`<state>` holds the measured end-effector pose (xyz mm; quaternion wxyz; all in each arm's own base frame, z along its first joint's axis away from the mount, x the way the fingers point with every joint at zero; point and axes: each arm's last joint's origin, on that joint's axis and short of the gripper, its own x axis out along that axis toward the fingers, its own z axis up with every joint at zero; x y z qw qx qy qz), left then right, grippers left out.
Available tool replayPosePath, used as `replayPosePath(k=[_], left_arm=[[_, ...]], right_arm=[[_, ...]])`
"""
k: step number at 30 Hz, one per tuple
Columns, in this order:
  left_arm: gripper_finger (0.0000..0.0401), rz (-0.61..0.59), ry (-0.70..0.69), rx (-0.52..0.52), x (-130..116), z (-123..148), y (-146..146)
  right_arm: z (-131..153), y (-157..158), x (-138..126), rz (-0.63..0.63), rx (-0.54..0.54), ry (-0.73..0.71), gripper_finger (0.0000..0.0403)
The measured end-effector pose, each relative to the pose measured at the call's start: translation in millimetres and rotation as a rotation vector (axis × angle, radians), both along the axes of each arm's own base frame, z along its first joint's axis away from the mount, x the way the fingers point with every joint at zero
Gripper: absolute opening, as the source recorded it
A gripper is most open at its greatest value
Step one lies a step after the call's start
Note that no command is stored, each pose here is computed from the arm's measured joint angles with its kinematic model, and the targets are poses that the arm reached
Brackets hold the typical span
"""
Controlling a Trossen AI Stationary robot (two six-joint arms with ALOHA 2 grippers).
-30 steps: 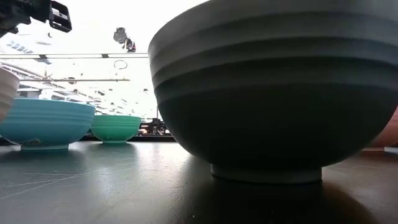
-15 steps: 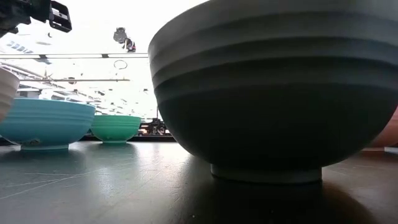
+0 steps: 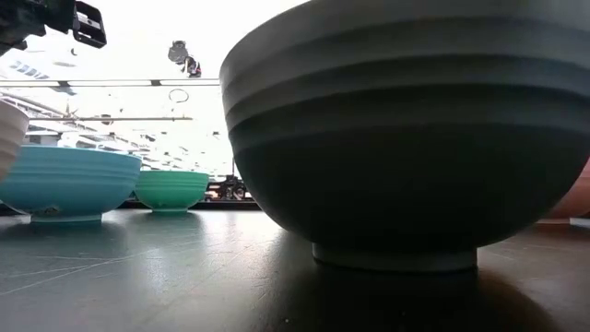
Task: Nest bowls inside each other
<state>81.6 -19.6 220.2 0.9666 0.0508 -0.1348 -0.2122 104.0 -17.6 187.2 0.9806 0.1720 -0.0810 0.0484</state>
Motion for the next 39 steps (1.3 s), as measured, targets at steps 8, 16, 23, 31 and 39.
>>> replayPosePath(k=[8,16,23,31,39], left_arm=[[0.0108,0.014,-0.04,0.047,-0.4,1.5,0.0],[0.0108,0.017,-0.044,0.058,-0.4,1.4,0.0],[0.0108,-0.009,-0.014,-0.035,-0.8,2.9,0.1],[0.0108,-0.011,-0.012,-0.041,-0.8,2.9,0.1],[0.0108,-0.024,0.01,-0.087,-0.8,3.0,0.1]], right_arm=[[-0.1,0.0,0.0,0.0,0.0,0.0,0.015],[-0.1,0.0,0.0,0.0,0.0,0.0,0.015],[-0.3,0.0,0.1,0.0,0.001,0.003,0.015],[-0.3,0.0,0.1,0.0,0.0,0.003,0.015],[-0.3,0.0,0.1,0.0,0.0,0.003,0.015]])
